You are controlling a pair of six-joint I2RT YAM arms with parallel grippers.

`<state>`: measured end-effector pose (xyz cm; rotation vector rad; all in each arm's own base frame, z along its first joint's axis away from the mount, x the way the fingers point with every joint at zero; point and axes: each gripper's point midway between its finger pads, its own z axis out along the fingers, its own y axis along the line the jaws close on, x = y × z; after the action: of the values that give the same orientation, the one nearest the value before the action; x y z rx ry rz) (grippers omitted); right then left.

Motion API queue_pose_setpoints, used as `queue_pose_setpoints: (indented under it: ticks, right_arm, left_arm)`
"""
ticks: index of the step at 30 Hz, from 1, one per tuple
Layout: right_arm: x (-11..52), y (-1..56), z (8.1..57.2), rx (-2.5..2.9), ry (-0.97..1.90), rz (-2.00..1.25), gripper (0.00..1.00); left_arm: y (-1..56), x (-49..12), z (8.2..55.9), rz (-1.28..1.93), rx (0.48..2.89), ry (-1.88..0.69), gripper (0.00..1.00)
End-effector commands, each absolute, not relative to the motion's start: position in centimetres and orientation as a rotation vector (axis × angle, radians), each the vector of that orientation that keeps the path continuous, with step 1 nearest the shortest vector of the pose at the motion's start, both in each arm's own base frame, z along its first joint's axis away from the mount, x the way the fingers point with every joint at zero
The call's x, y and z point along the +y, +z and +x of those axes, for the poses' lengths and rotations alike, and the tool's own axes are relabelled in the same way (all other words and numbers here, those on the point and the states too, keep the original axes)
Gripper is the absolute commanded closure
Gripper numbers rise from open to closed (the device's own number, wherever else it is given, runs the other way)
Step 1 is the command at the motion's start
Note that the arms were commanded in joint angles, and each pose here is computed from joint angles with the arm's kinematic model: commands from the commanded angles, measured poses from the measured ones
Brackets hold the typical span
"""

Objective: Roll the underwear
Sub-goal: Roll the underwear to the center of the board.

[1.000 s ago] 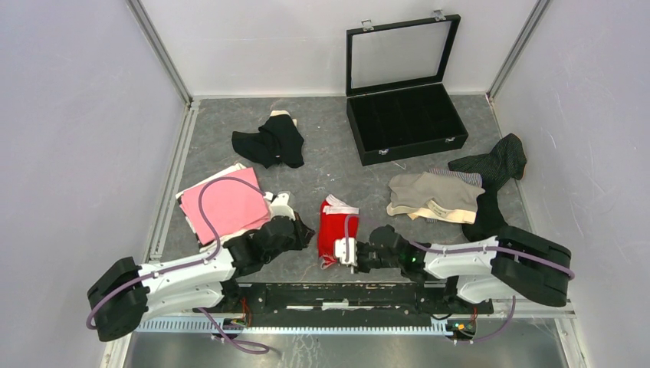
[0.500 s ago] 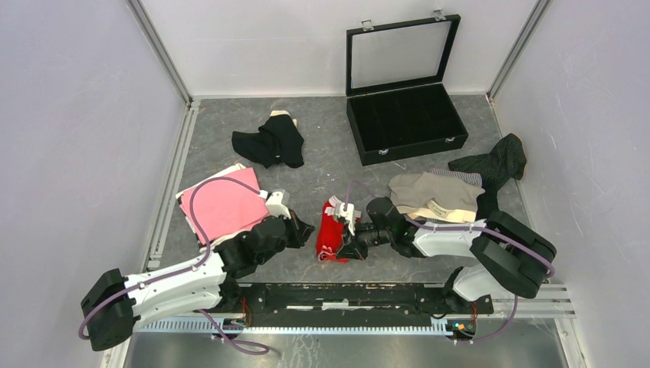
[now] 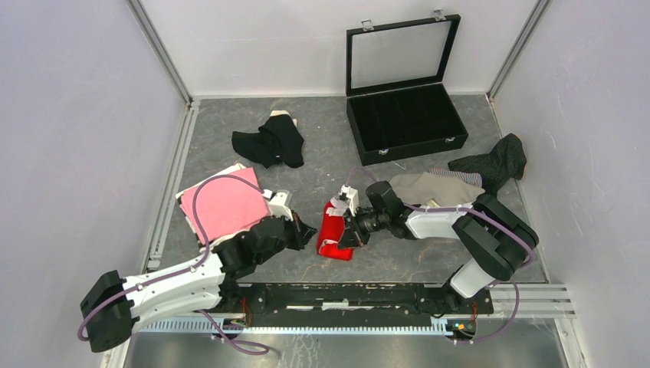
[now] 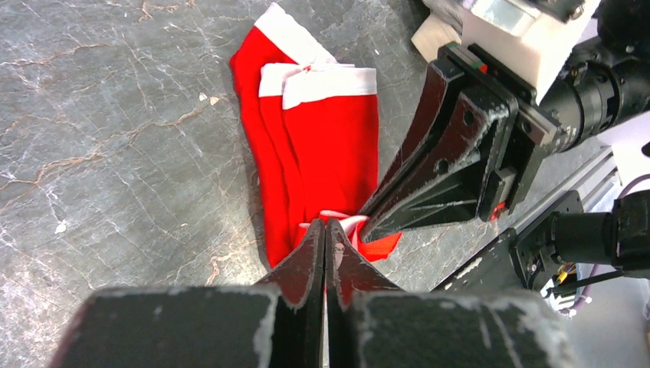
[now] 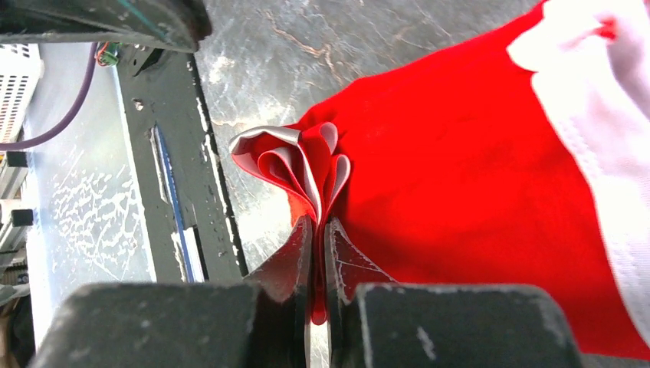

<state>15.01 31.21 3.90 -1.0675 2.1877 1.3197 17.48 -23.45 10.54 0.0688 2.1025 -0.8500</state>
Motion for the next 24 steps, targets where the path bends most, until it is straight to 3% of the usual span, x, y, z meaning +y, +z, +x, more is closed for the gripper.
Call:
queue_pose_setpoints:
  ticks: [1,24]
  right_arm:
    - [29.7,2.0,15.5,2.326,1.24,-1.001,1.0]
    - [28.2,-0.4,16.6,2.422,1.082,-0.949,0.96]
  left_arm:
    - [11.8,-24.6,17.7,0.161,2.061,-0.876,0.98]
    - [12.1,-31.5,14.0,0.569,1.977,-1.136,0.98]
